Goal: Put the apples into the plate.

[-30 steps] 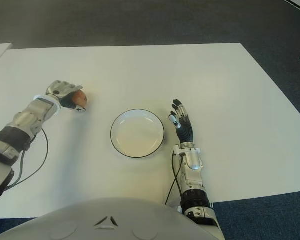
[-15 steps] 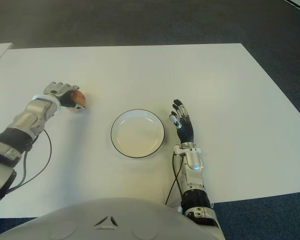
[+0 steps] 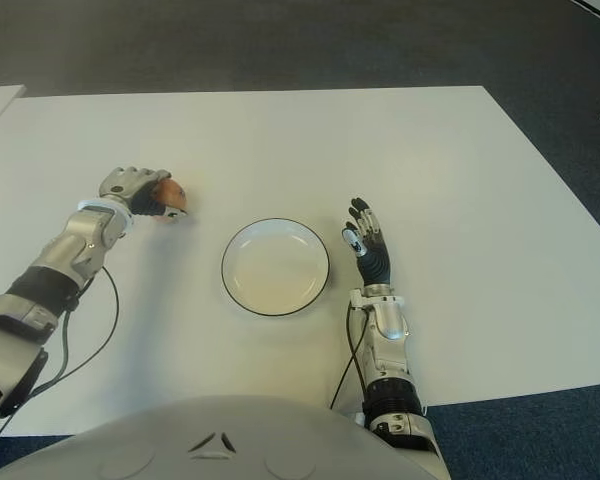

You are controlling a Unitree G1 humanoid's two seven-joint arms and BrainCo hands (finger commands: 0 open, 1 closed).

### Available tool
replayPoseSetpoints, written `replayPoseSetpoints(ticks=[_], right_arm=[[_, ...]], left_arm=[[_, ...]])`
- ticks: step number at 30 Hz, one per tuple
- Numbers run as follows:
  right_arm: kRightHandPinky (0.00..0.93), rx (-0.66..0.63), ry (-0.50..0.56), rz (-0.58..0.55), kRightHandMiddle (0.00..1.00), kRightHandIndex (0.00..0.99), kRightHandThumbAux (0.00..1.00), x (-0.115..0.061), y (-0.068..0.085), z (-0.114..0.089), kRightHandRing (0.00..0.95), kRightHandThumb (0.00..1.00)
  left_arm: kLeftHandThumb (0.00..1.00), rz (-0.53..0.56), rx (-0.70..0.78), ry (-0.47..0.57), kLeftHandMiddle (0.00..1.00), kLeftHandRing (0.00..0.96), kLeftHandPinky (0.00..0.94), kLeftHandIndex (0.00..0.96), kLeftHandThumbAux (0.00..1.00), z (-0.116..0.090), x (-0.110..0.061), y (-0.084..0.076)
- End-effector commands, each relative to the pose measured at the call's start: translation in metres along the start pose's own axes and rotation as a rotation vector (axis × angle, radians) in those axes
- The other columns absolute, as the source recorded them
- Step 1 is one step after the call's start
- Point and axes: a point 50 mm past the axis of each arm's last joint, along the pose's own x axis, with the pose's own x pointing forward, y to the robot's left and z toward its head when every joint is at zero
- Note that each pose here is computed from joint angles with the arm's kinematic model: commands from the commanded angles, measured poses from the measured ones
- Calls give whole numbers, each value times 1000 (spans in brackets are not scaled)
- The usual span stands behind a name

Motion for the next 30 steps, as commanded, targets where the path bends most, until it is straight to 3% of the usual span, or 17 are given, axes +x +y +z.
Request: replayPoseSetpoints(ticks=[1, 20, 30], right_arm=[[0, 38, 227, -64, 0, 0, 437, -31, -8, -38, 0, 0], [0, 21, 232, -58, 0, 0, 441, -30, -8, -39, 0, 0], [0, 30, 239, -52, 0, 0, 451, -30, -7, -40, 0, 0]], left_arm=[[851, -2, -17, -11, 522, 792, 772, 404, 667, 3, -1, -3], [850, 44, -81, -14, 521, 787, 786, 402, 668, 5, -3, -1], [850, 154, -146, -38, 526, 800, 791, 399, 669, 12, -8, 15]])
